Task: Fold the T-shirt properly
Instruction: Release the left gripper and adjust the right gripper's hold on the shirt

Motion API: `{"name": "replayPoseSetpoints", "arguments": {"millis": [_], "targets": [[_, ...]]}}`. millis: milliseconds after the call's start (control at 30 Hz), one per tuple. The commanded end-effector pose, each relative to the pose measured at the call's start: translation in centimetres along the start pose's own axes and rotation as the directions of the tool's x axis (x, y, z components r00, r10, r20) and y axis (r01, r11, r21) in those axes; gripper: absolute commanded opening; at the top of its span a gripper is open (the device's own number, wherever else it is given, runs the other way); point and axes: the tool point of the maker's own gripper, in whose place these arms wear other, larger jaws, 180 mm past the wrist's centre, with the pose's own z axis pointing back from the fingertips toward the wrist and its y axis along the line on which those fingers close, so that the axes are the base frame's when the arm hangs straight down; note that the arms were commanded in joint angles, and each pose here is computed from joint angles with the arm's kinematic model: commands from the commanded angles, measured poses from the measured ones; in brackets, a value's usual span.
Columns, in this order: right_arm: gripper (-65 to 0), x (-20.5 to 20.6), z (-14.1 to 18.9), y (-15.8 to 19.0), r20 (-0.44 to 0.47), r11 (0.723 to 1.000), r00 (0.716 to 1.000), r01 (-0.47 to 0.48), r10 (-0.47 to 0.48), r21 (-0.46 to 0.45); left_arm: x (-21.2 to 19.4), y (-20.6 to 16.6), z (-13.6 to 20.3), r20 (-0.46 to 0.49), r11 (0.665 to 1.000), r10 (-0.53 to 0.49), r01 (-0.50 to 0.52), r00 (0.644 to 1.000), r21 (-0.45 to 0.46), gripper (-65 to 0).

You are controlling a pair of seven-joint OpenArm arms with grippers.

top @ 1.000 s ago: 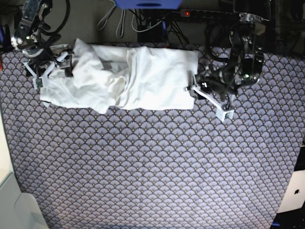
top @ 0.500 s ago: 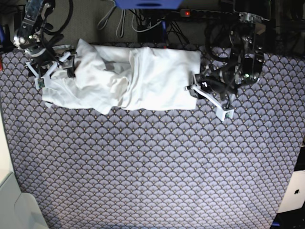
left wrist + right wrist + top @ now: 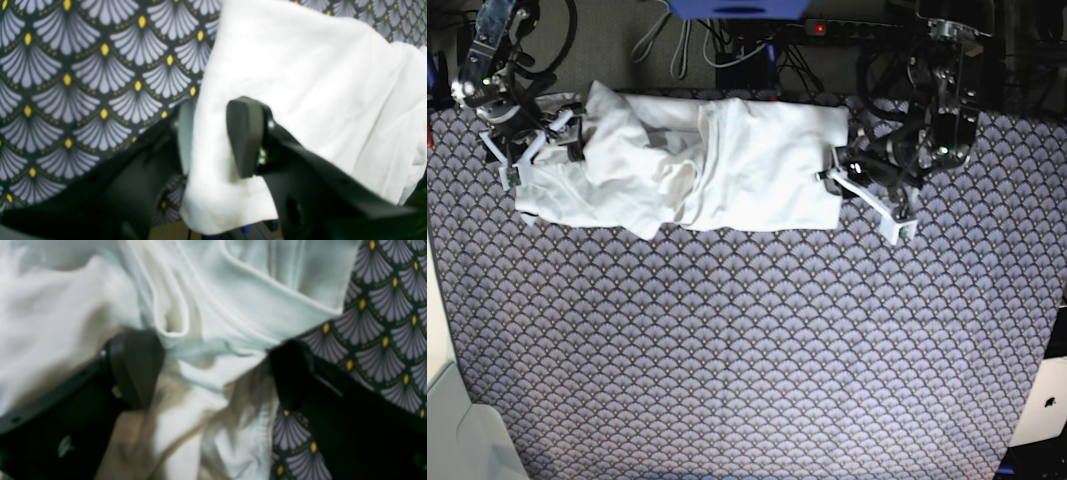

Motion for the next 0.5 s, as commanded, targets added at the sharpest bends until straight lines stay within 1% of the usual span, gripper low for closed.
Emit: {"name": "replayPoseSetpoints", "arguments": {"millis": [0,267,367,467], "targets": [[-11.4,-1.93,0.06,0.60,-0.086,1.000,0.996,-0.017,0.019,0.022,1.13,-0.45,0.48,0.035,1.000,-0.013,0.013,0.999,-0.014,-42.8],[-11.4,-2.25,0.21,0.46,-0.090,1.000,0.996,-0.016,0.018,0.017,0.54,-0.23,0.38,0.023,1.000,-0.008,0.008,1.000,-0.010,-42.8],[-11.4,-2.38,0.45,-0.16,-0.091,1.000,0.996,-0.006,0.006,0.000,0.47,-0.22,0.38,0.021,1.000,-0.008,0.009,1.000,-0.010,-42.8],[-11.8,-2.73,0.59,-0.31,-0.105,1.000,0.994,-0.015,0.014,-0.001,0.51,-0.20,0.42,0.022,1.000,-0.010,0.010,1.000,-0.010,-42.8]]}}
